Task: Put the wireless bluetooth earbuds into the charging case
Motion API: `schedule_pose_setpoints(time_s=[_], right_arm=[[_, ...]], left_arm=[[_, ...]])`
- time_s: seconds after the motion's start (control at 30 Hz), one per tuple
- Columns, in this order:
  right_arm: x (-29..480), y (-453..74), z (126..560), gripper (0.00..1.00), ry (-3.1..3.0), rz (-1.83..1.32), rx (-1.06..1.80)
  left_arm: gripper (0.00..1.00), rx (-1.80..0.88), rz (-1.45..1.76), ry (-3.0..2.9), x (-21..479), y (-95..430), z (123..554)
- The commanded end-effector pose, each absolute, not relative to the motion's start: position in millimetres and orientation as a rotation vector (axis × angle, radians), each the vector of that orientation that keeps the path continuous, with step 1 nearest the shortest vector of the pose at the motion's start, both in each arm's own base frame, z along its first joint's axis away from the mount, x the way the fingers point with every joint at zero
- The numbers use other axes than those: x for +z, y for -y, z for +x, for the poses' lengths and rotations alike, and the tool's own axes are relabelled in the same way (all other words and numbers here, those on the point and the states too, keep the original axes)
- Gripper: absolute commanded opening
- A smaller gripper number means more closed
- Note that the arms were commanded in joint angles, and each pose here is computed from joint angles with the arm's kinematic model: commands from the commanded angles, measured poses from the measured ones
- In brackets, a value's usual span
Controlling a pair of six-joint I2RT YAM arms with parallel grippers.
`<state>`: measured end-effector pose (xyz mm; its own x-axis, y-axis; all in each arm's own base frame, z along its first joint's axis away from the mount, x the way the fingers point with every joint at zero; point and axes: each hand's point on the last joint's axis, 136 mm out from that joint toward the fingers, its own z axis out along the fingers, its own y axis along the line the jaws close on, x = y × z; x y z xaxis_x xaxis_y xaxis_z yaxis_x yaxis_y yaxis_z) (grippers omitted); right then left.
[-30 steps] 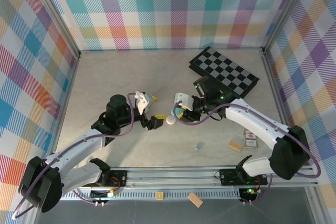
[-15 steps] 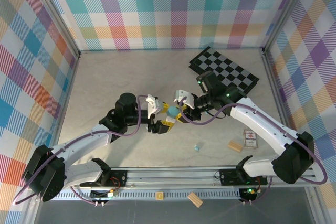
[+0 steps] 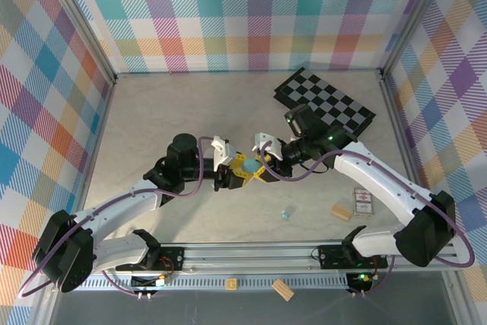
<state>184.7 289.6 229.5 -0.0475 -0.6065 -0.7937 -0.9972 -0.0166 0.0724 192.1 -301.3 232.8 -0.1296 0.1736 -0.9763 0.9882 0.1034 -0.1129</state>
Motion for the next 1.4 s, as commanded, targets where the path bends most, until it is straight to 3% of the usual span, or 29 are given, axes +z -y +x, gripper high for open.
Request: schedule_pose_setpoints(time_s=[0.0, 0.13, 0.3, 1.07, 1.2, 1.37], right_arm=[[252, -293, 181, 0.29, -1.620, -1.669, 0.934], [253, -293, 183, 0.34, -1.613, -1.665, 0.920], [258, -289, 188, 0.50, -1.613, -1.633, 0.897], [294, -270, 218, 0.62, -1.644, -1.372, 0.842], [303, -269, 217, 0.87, -1.610, -1.345, 0.844], [320, -262, 219, 0.99, -1.570, -1.243, 0.867]], left_arm=[[0.37, -1.165, 1.253, -1.371, 256, 308, 184], [0.30, -1.169, 1.259, -1.367, 256, 308, 182], [0.29, -1.164, 1.253, -1.352, 256, 307, 182], [0.29, -1.169, 1.247, -1.341, 250, 306, 179], [0.29, -1.161, 1.231, -1.336, 250, 305, 181], [0.29, -1.166, 1.197, -1.331, 249, 305, 185]])
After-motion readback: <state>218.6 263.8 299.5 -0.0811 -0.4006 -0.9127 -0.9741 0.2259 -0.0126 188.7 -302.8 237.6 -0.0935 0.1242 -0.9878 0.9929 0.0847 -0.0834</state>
